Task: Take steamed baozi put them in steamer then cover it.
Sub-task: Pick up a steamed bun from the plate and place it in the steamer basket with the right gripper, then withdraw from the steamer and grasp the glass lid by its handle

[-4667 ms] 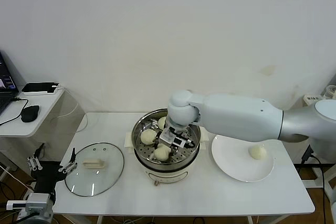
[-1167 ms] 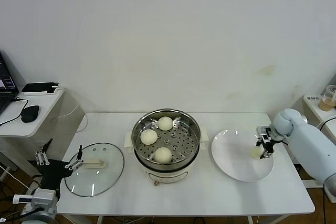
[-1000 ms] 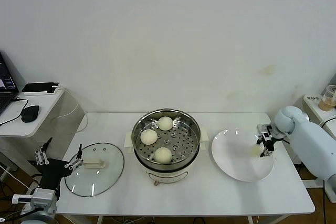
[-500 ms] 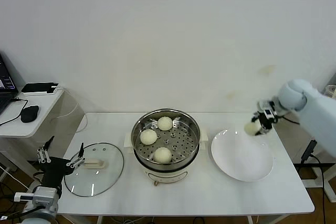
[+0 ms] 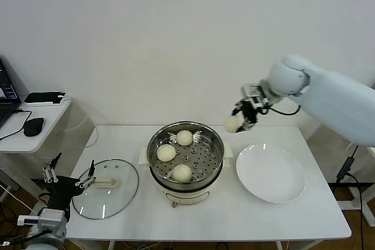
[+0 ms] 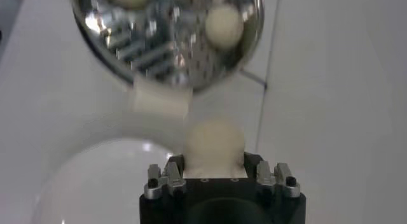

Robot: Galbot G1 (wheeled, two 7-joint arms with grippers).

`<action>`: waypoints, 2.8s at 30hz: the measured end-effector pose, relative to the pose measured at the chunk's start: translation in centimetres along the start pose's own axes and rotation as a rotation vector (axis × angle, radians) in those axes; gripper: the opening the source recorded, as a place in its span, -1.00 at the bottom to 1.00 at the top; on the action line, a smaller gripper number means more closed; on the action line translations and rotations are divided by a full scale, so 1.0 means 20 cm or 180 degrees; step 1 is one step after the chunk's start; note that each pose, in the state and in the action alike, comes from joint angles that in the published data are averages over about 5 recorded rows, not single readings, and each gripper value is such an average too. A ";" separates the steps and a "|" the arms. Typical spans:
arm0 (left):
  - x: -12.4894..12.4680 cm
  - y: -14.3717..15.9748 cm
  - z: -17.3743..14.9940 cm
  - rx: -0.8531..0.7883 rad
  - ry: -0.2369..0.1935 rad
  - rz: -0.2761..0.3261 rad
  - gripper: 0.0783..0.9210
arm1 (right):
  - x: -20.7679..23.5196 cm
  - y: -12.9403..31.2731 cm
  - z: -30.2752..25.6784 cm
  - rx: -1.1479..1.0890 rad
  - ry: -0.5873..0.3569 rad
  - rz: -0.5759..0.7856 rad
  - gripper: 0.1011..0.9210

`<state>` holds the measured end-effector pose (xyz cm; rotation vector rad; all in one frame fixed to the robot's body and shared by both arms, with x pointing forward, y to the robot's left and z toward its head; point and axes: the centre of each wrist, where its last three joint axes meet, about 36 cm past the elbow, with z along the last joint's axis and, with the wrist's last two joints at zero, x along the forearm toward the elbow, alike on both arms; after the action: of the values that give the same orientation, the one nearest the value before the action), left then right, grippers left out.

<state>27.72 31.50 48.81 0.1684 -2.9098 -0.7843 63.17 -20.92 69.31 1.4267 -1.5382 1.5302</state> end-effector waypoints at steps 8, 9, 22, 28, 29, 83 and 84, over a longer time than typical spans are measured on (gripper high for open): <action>0.00 0.01 0.00 0.0016 -0.0002 -0.0031 0.77 | -0.20 0.01 -0.23 -0.0140 -0.0038 -0.0149 0.20; 0.00 0.01 0.00 0.0016 -0.0001 -0.0035 0.77 | -0.23 0.02 -0.25 -0.0161 -0.0025 -0.0171 0.20; -0.01 0.03 0.01 0.0008 0.0011 -0.0070 0.77 | -0.57 0.08 -0.35 -0.0391 0.0150 -0.0370 0.19; -0.02 0.03 0.02 0.0009 0.0024 -0.0071 0.77 | -0.65 0.10 -0.34 -0.0455 0.0226 -0.0391 0.20; -0.02 0.03 0.02 0.0009 0.0025 -0.0071 0.77 | -0.66 0.10 -0.34 -0.0464 0.0233 -0.0393 0.20; -0.02 -0.16 0.23 -0.0201 -0.0063 -0.0160 0.77 | -0.70 1.36 0.35 -0.2491 -0.2860 0.3346 0.76; -0.02 -0.16 0.25 -0.0296 -0.0077 -0.0174 0.77 | -0.72 1.44 0.40 -0.2669 -0.2795 0.3448 0.76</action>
<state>27.70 31.32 42.88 0.2315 -2.8949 -0.9344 43.53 -29.92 44.10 0.7108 -3.2799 0.3355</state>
